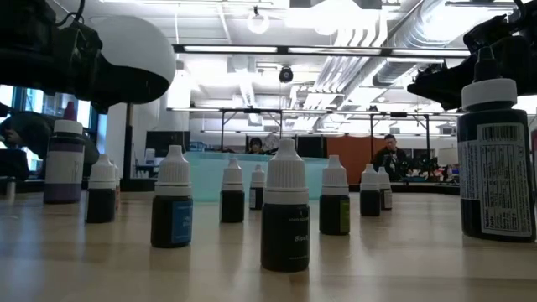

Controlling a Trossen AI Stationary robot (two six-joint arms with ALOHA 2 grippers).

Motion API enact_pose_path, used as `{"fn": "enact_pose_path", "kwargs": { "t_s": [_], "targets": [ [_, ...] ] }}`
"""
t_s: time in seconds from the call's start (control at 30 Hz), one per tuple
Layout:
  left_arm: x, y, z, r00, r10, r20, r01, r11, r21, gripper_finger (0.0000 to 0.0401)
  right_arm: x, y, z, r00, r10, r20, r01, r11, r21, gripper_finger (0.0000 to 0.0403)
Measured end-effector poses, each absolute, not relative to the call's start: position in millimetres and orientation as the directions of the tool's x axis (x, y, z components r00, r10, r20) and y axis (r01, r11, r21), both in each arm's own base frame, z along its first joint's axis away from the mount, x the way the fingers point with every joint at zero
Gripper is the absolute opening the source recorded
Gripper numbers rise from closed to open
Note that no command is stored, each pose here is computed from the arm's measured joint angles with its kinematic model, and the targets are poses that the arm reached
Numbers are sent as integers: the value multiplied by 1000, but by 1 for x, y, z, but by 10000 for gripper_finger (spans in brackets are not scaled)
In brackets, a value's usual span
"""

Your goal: Pick & Place food coloring

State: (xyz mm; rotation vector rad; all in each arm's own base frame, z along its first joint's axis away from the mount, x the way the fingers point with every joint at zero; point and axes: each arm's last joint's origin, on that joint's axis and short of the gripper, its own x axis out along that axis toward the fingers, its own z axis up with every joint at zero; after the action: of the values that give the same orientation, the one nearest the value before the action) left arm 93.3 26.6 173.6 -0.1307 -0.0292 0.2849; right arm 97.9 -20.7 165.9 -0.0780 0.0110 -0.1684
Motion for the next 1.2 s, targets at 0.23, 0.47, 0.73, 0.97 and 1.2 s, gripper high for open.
{"fn": "enact_pose_path", "kwargs": {
  "t_s": [0.23, 0.47, 0.73, 0.97, 1.2],
  "targets": [
    [93, 27, 174, 959, 282, 10, -278, 951, -132, 150, 98, -21, 166, 986, -168, -4, 167, 983, -78, 177],
    [93, 26, 175, 962, 271, 22, -260, 940, -219, 150, 98, -21, 166, 986, -168, -4, 167, 983, -78, 177],
    [93, 27, 176, 957, 288, 32, -269, 923, -274, 150, 98, -21, 168, 987, -163, 14, 163, 984, -70, 177],
    [93, 27, 177, 959, 280, 41, -234, 867, -441, 150, 97, -21, 181, 970, -189, 151, 200, 978, -61, 177],
    [93, 26, 181, 964, 253, 83, -194, 881, -431, 149, 96, -17, 189, 971, -45, 235, 41, 999, 23, 177]
  ]
}}
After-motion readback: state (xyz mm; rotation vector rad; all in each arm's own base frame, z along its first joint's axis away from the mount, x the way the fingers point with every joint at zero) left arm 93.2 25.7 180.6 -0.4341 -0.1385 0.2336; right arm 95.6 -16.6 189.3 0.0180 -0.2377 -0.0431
